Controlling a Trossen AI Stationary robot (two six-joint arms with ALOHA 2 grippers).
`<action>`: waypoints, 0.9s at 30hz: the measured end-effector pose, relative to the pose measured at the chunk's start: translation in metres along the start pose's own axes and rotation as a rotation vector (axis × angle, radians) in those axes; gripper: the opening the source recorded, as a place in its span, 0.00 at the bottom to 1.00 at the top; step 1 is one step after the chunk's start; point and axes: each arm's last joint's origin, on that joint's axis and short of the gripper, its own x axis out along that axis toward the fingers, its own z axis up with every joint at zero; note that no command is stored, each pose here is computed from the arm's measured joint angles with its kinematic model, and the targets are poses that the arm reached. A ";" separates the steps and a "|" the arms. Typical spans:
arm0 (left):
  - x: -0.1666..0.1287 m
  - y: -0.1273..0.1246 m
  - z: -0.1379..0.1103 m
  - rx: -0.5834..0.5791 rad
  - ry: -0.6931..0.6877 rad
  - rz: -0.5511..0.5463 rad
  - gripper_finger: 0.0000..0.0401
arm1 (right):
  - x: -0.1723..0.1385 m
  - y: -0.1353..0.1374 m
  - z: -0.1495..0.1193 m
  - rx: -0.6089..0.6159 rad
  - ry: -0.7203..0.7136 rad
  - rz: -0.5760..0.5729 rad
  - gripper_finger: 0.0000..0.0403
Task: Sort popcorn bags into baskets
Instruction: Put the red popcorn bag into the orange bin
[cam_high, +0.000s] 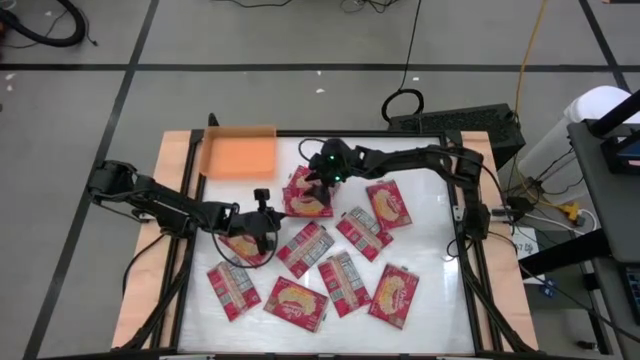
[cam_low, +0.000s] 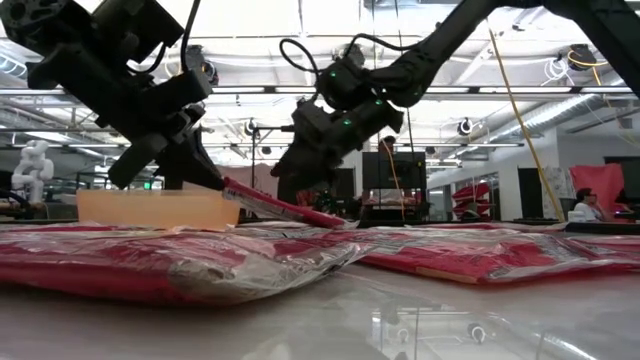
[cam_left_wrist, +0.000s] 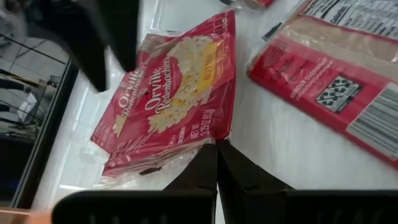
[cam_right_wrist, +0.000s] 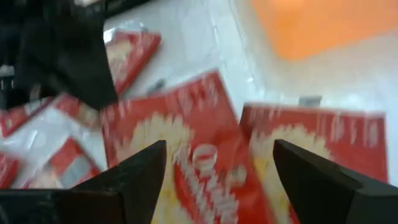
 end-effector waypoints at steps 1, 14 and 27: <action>0.000 0.000 0.000 0.007 0.001 0.000 0.00 | 0.001 -0.001 0.003 -0.001 -0.008 0.001 0.74; 0.001 0.001 -0.001 0.073 0.006 0.004 0.00 | 0.019 -0.001 -0.011 -0.087 0.056 0.039 0.66; 0.000 0.003 -0.002 0.115 0.039 0.091 0.00 | 0.010 0.004 -0.006 -0.041 0.078 0.037 0.33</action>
